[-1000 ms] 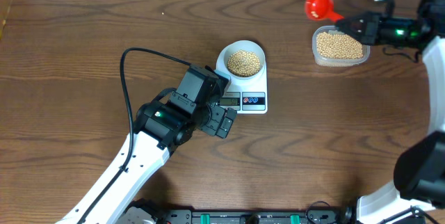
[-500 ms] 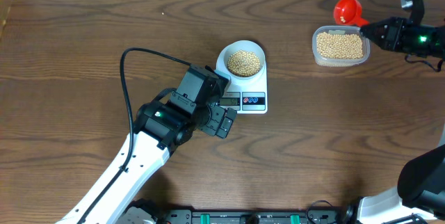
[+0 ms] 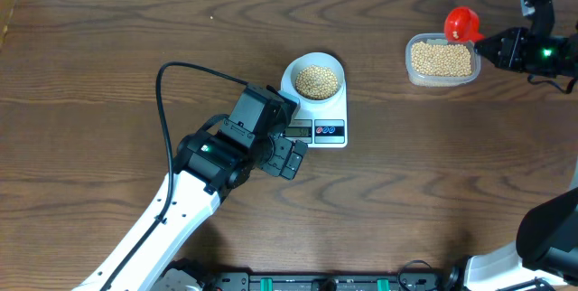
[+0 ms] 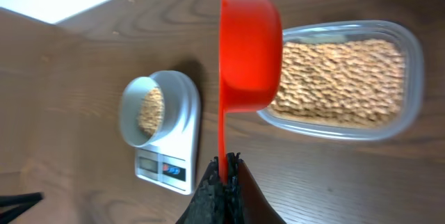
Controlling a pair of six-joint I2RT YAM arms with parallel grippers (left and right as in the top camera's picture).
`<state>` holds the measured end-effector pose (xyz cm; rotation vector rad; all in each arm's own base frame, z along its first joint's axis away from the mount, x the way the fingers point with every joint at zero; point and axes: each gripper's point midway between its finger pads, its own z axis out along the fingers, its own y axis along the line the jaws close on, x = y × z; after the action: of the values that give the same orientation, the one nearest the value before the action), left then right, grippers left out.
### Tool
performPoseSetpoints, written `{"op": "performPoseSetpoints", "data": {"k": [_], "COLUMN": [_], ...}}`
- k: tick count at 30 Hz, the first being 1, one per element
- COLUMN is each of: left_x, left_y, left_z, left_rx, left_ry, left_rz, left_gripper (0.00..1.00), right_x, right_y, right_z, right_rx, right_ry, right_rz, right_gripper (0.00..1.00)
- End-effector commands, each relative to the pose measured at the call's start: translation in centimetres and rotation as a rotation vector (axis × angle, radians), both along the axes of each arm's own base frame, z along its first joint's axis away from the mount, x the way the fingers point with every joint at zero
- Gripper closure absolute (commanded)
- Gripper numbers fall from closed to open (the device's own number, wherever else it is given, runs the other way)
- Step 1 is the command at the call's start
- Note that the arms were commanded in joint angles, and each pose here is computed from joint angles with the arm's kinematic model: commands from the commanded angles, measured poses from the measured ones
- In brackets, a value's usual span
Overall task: Scoop item into bowl and weigh 50g on scale
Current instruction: 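Lower the red scoop into the chickpea tub with right gripper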
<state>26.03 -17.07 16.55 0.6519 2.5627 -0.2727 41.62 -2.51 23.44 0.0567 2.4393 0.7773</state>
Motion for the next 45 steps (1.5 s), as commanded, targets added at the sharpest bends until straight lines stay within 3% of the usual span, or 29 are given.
{"op": "performPoseSetpoints", "data": {"k": [1, 19, 33, 45], "left_x": [0.2, 0.2, 0.2, 0.2], "left_y": [0.1, 0.1, 0.1, 0.1], "left_z": [0.3, 0.3, 0.3, 0.3], "left_rx": [0.0, 0.0, 0.0, 0.0], "left_ry": [-0.009, -0.009, -0.009, -0.008], "left_rz": [0.007, 0.007, 0.007, 0.007], "left_gripper": [0.02, 0.02, 0.02, 0.02], "right_x": [0.2, 0.0, -1.0, -0.4], "right_y": [0.1, 1.1, -1.2, -0.9], "right_z": [0.2, -2.8, -3.0, -4.1], "right_rx": [-0.115, -0.709, -0.87, -0.855], "right_ry": [-0.005, 0.111, 0.175, 0.185], "right_rz": [-0.008, -0.036, -0.085, -0.071], "right_gripper": [0.99, 0.99, 0.99, 0.99]}}
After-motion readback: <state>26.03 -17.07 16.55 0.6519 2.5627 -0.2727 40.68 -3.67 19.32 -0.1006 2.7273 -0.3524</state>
